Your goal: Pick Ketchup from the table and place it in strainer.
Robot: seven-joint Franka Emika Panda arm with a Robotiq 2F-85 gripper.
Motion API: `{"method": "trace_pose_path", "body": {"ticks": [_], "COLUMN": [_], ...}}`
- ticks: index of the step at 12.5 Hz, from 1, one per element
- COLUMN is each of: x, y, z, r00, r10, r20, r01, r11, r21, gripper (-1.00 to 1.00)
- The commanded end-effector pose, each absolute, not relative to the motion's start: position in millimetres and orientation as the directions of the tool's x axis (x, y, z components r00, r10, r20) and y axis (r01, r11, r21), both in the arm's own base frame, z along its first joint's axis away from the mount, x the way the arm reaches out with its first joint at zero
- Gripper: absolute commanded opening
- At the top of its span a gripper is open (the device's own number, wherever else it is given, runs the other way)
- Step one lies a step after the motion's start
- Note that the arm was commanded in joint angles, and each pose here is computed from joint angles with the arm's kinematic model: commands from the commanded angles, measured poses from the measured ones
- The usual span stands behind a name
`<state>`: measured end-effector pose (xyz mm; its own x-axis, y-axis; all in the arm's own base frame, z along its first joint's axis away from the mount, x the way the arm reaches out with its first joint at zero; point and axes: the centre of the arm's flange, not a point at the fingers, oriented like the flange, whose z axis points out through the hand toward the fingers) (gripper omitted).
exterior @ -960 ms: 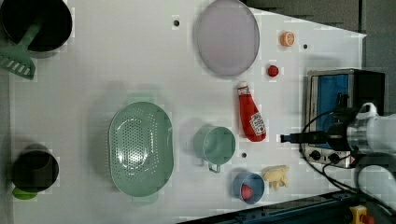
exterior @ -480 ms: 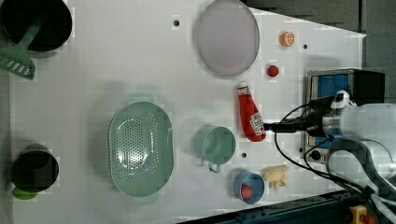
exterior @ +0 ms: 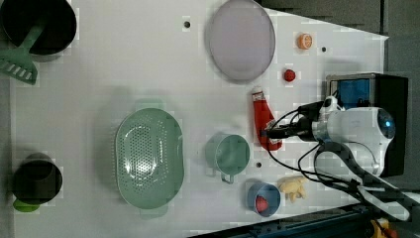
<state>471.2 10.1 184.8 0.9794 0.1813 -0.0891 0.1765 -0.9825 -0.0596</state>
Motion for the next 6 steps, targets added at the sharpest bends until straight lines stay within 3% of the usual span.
{"method": "trace_pose_path", "body": {"ticks": [1, 4, 6], "x": [479, 479, 478], "y": [6, 6, 6], "z": [181, 165, 160], "r00": [0.975, 0.976, 0.977], "r10": [0.218, 0.215, 0.215], "r20": [-0.029, -0.008, -0.012], "r01": [0.217, 0.215, 0.214], "r11": [-0.975, -0.976, -0.976], "r21": [-0.045, -0.046, -0.049], "gripper": [1.00, 0.92, 0.43]}}
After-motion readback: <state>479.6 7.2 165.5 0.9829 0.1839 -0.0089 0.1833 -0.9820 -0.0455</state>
